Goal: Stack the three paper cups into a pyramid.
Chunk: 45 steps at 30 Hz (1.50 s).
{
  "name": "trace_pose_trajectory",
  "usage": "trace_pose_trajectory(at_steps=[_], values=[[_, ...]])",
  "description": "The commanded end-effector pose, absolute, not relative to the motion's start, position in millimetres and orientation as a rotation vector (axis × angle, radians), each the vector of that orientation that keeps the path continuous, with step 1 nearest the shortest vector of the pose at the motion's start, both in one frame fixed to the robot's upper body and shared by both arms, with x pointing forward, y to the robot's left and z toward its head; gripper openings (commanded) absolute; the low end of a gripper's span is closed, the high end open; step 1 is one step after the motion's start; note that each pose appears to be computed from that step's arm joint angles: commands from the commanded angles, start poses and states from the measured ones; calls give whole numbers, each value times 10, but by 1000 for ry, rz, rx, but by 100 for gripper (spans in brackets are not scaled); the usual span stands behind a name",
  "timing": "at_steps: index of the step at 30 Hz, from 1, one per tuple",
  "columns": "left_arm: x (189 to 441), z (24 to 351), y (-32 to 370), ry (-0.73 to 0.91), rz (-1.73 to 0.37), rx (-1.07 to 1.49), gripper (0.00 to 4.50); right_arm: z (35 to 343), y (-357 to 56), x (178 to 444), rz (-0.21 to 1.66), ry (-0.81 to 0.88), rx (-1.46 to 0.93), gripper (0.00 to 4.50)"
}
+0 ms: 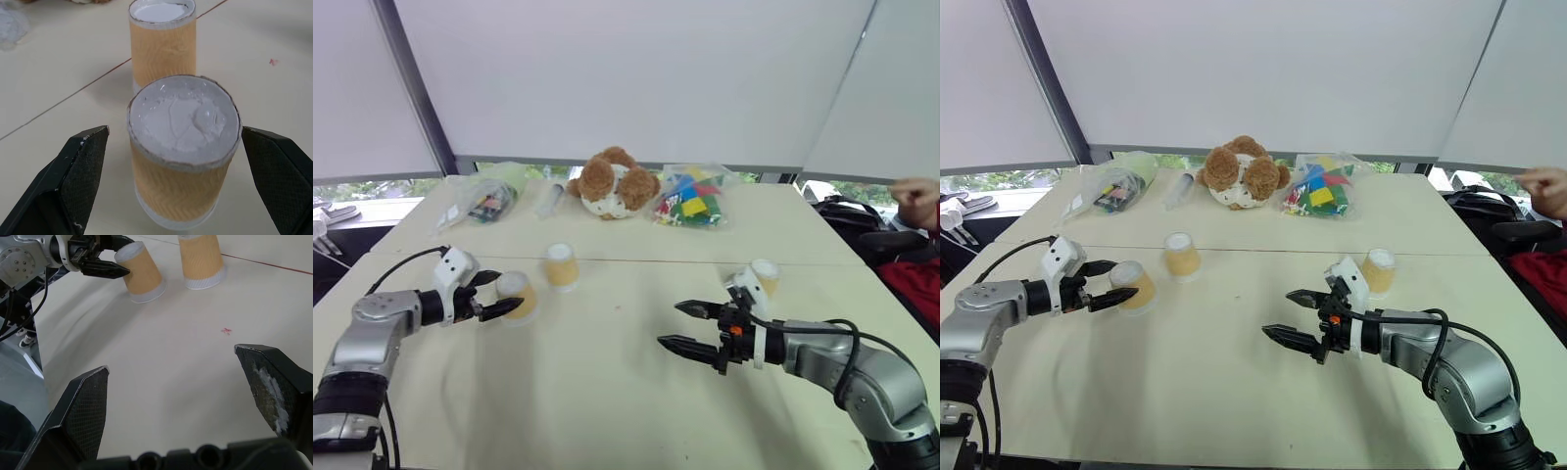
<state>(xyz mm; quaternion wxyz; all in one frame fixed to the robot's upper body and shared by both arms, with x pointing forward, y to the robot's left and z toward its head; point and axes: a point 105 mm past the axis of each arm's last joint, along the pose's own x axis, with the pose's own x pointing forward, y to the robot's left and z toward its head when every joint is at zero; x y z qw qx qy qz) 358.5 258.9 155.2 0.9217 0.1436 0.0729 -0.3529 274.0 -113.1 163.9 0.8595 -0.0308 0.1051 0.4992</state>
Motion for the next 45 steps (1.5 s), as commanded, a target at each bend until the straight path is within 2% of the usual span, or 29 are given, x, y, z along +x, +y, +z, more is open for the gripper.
trace_pose_trajectory(at_steps=[1,3,4,10,14,16,19,29,38,40,41,42,43,45], values=[[3676,1626,2499,66,-702,284,317,1716,-1124,2691,1040,186,-85,450],[3684,1633,2469,57,-708,279,225,1693,-1125,2684,1044,197,-84,450],[3685,1634,2459,55,-710,280,215,1683,-1127,2681,1044,202,-86,450],[3648,1649,2378,55,-749,264,215,1604,-1215,2672,1019,239,-76,450],[3520,1879,1953,6,-923,233,215,1578,-1483,2695,945,277,-102,450],[3423,1974,1577,-18,-1075,233,215,1615,-1651,2690,894,289,-103,450],[3330,1982,1155,-23,-1246,251,215,1649,-1766,2614,857,299,-111,450],[3623,1579,194,-37,-1440,320,215,1572,-1800,2410,772,294,-89,450],[3685,1490,77,-27,-1507,376,215,1568,-1804,2422,727,269,-90,450],[3669,1461,75,-25,-1518,373,320,1562,-1794,2443,724,263,-90,450],[3663,1452,72,-26,-1521,371,349,1561,-1791,2451,723,261,-90,450],[3661,1447,71,-31,-1518,373,408,1560,-1787,2459,724,259,-89,450],[3650,1443,74,-31,-1525,365,445,1558,-1776,2464,728,258,-90,450],[3663,1460,85,-50,-1508,358,445,1552,-1760,2471,736,258,-91,450]])
